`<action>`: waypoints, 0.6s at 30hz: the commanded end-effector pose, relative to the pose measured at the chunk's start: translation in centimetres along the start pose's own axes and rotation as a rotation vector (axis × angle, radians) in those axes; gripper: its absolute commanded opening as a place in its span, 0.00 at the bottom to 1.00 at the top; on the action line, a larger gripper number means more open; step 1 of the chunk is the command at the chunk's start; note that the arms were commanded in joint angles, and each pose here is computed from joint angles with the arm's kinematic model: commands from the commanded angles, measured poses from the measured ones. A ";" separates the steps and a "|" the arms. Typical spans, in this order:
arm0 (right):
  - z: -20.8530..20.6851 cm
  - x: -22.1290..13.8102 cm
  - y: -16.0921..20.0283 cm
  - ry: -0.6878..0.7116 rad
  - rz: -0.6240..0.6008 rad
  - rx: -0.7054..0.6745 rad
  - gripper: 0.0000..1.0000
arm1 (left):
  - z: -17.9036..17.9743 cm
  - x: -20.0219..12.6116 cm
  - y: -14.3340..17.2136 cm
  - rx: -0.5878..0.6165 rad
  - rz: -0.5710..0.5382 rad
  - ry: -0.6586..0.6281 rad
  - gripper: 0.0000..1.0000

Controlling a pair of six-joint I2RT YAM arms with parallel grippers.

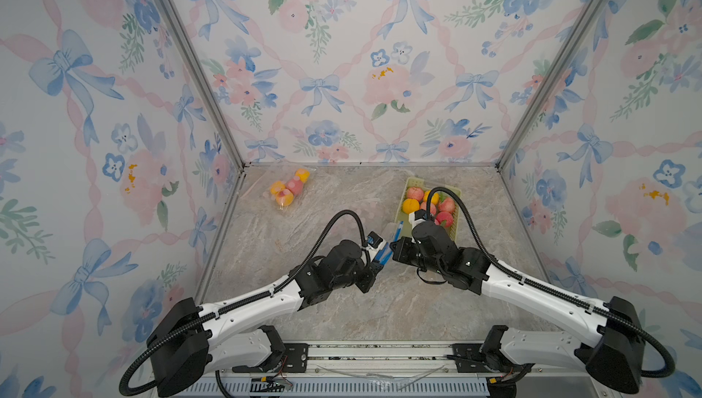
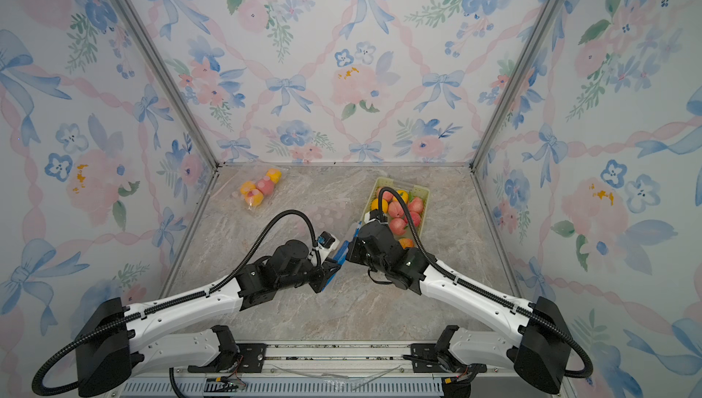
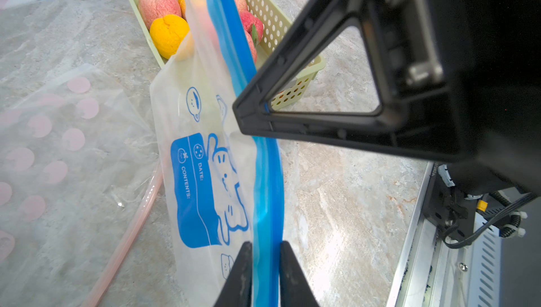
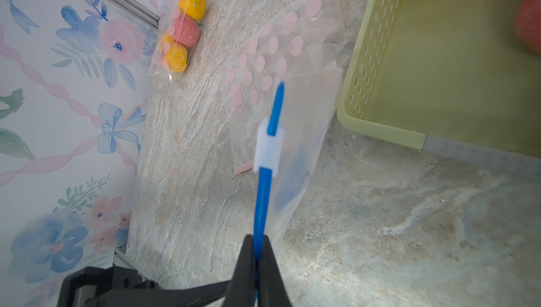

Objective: Place the peach in a zip-top bag and seal the zipper
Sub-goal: Pick up the zipper food storage bag.

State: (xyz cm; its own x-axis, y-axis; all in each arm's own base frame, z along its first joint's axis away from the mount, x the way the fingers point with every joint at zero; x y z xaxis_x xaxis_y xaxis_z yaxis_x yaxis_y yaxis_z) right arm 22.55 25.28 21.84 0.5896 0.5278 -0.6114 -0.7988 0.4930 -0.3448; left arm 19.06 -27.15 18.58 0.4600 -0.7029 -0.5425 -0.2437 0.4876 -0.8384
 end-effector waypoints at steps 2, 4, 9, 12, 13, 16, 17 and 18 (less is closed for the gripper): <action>0.7 -0.3 -0.1 -0.012 0.000 -0.013 0.05 | 0.3 -0.6 -0.4 -0.004 -0.035 -0.015 0.15; 0.7 -0.2 -0.1 -0.010 0.001 -0.014 0.05 | 0.3 -0.8 -0.5 -0.005 -0.042 -0.009 0.13; 0.7 -0.1 0.1 -0.010 0.008 -0.017 0.05 | 0.1 -0.7 -0.6 -0.017 -0.046 0.009 0.04; 0.8 -0.3 0.0 -0.018 0.010 -0.032 0.12 | 0.3 -0.6 -0.6 -0.051 -0.044 0.021 0.00; 0.9 -0.5 0.0 -0.024 0.011 -0.045 0.16 | 0.5 -0.6 -0.5 -0.066 -0.043 0.021 0.00; 1.6 -1.4 -0.1 -0.074 0.008 -0.092 0.32 | 1.0 -0.7 -0.4 -0.140 -0.048 0.024 0.00; 1.8 -1.7 -0.2 -0.096 0.005 -0.105 0.34 | 1.3 -0.8 -0.4 -0.173 -0.050 0.027 0.00; 1.8 -2.0 -0.1 -0.113 0.002 -0.115 0.35 | 1.6 -0.8 -0.2 -0.212 -0.051 0.027 0.00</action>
State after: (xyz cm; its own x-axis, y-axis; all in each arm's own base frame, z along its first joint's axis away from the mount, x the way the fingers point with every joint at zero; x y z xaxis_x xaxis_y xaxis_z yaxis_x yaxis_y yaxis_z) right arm 22.25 25.39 22.42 0.5815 0.5539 -0.5959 -0.8116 0.4450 -0.3784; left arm 19.97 -26.19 19.21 0.4634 -0.7163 -0.5216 -0.3278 0.4083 -0.8520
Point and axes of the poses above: each gripper's point midway between its finger pads, its own x axis out along the fingers, its own z axis along the line the jaws close on, y = z × x, the point moved 4 cm from there along -x, back along the fingers, and after that the axes turned 15 degrees about x, right-handed, at the moved point
